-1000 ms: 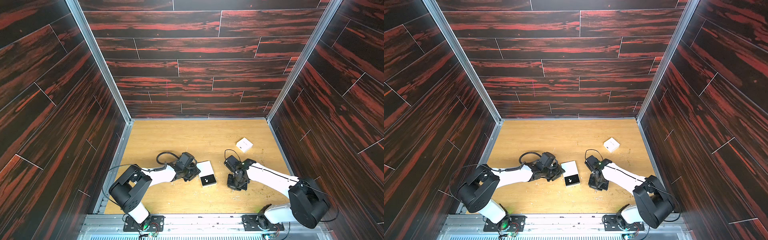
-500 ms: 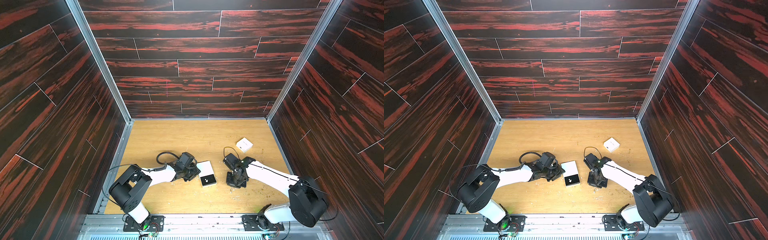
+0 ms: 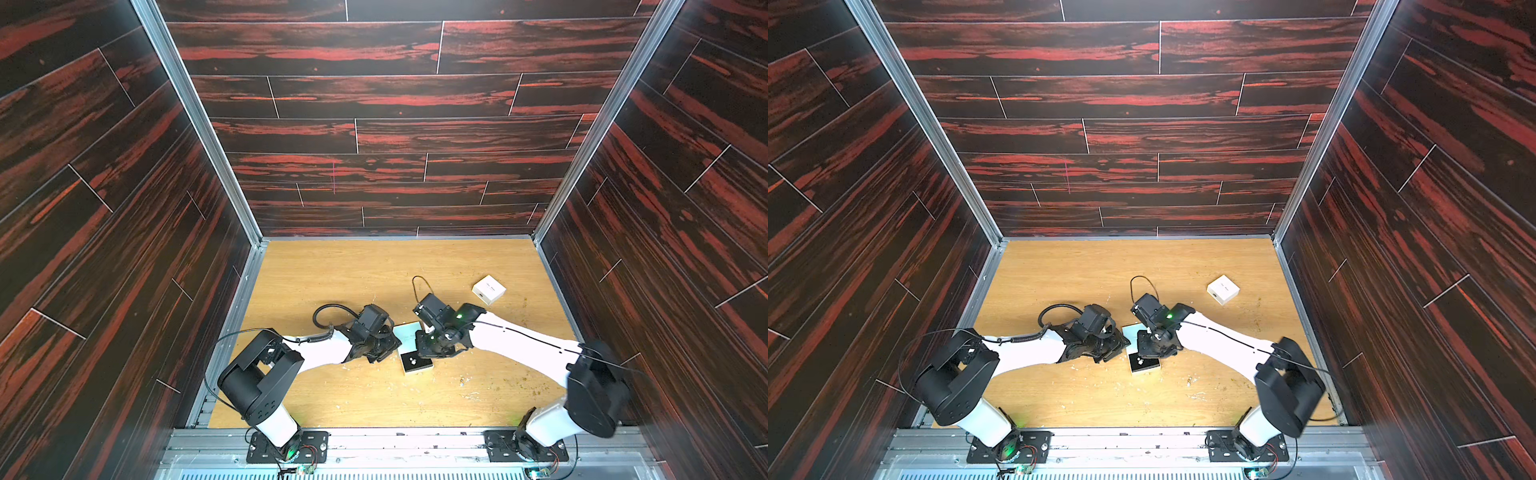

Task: Take out the earrings from the drawer-style jewelry box
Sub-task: Place the earring at the center of the board, then pick up the earring from the drawer.

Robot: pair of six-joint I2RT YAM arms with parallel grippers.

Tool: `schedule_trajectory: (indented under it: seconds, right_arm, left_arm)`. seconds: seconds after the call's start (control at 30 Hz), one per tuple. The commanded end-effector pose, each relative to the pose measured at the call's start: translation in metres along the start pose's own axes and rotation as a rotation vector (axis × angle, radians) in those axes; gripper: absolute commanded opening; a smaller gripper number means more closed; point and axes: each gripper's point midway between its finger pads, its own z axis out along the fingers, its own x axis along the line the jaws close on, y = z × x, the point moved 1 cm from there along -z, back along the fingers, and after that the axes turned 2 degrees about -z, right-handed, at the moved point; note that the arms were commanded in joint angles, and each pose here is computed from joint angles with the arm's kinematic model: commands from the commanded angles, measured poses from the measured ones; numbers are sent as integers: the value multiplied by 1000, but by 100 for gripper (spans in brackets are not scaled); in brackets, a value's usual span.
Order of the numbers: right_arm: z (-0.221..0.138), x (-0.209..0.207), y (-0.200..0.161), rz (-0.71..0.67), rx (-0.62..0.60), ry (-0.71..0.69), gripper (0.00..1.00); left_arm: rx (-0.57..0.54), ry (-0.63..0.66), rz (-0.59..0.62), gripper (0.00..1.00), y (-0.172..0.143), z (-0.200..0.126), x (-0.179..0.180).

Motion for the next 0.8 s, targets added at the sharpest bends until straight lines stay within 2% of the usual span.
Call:
schedule_trajectory:
  seconds: [0.0,0.23,0.33,0.5,0.67,0.77]
  right_arm:
    - [14,5,-14,-21,68,50,27]
    - [34,1,-19,4,90,63,41]
    - [43,-3,-19,15,92,58,44]
    - [50,-3,-17,9,97,53,46]
    - [31,2,-5,-15,46,39,47]
    - [22,0,-1,-34,34,-11,43]
  left_arm:
    - [5,54,0,43,-3,-1,11]
    - [3,53,0,44,-2,-1,10]
    - [5,55,-1,43,-2,-1,11]
    - [4,54,0,43,-3,-1,10]
    - [3,57,1,43,-2,-2,11]
    - [3,56,1,43,-2,-2,11]
